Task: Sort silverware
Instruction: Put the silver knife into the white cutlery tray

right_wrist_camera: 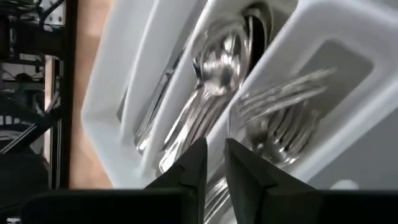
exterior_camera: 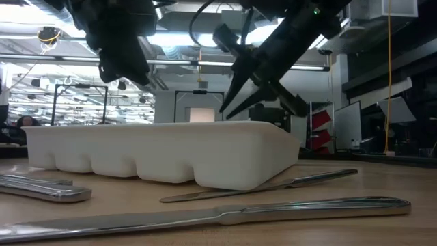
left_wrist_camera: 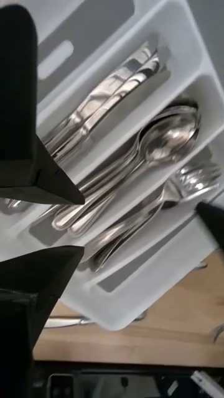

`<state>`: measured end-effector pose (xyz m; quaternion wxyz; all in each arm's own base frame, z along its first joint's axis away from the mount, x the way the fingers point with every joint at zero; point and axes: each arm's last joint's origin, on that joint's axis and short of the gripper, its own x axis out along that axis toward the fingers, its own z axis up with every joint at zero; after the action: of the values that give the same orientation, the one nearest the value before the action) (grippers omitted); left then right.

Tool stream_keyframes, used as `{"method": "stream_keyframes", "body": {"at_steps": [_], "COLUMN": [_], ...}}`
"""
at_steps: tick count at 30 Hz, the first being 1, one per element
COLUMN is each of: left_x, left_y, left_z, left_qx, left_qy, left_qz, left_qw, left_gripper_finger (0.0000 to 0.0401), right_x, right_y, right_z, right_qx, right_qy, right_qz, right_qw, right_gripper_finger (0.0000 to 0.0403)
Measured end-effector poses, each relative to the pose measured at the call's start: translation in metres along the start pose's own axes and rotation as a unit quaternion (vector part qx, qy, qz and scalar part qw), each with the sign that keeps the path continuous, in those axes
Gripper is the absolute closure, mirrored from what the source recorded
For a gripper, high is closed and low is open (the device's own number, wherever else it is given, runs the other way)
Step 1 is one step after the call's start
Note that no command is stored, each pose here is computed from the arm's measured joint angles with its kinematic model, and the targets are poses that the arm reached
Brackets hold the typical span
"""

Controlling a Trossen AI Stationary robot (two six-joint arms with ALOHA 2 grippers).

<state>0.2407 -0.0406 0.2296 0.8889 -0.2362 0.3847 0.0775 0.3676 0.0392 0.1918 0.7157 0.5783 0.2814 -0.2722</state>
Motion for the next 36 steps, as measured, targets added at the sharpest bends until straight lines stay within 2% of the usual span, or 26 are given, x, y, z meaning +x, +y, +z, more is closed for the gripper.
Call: {"method": "stream_keyframes", "body": {"at_steps": [4, 9, 13, 19, 28, 36], "left_x": [-0.001, -0.004, -0.008, -0.011, 0.008, 0.044], "left_y": [-0.009, -0.026, -0.041, -0.060, -0.080, -0.085], "left_z": [-0.007, -0.021, -0.034, -0.056, -0.096, -0.124], "left_qx": [0.019, 0.075, 0.112, 0.129, 0.204, 0.268], "left_qy": [0.009, 0.031, 0.043, 0.072, 0.113, 0.147], "left_qz": [-0.014, -0.050, -0.076, -0.102, -0.081, -0.061], "left_qw": [1.000, 0.995, 0.990, 0.984, 0.969, 0.950], "left_gripper_finger": [0.0294, 0.0294, 0.0294, 0.0294, 0.0294, 0.0294], "right_x": [-0.011, -0.021, -0.024, -0.025, -0.027, -0.027], "right_y": [0.001, 0.005, 0.006, 0.009, 0.021, 0.022], "right_z": [0.008, 0.009, 0.009, 0.007, 0.006, 0.006], "right_qx": [-0.029, -0.078, -0.095, -0.132, -0.192, -0.206], "right_qy": [-0.005, -0.005, -0.001, 0.024, 0.054, 0.055], "right_qz": [-0.005, 0.003, 0.009, 0.029, 0.103, 0.109], "right_qw": [1.000, 0.997, 0.995, 0.991, 0.974, 0.971], "right_gripper_finger": [0.0346, 0.0346, 0.0346, 0.0346, 0.0346, 0.0346]}}
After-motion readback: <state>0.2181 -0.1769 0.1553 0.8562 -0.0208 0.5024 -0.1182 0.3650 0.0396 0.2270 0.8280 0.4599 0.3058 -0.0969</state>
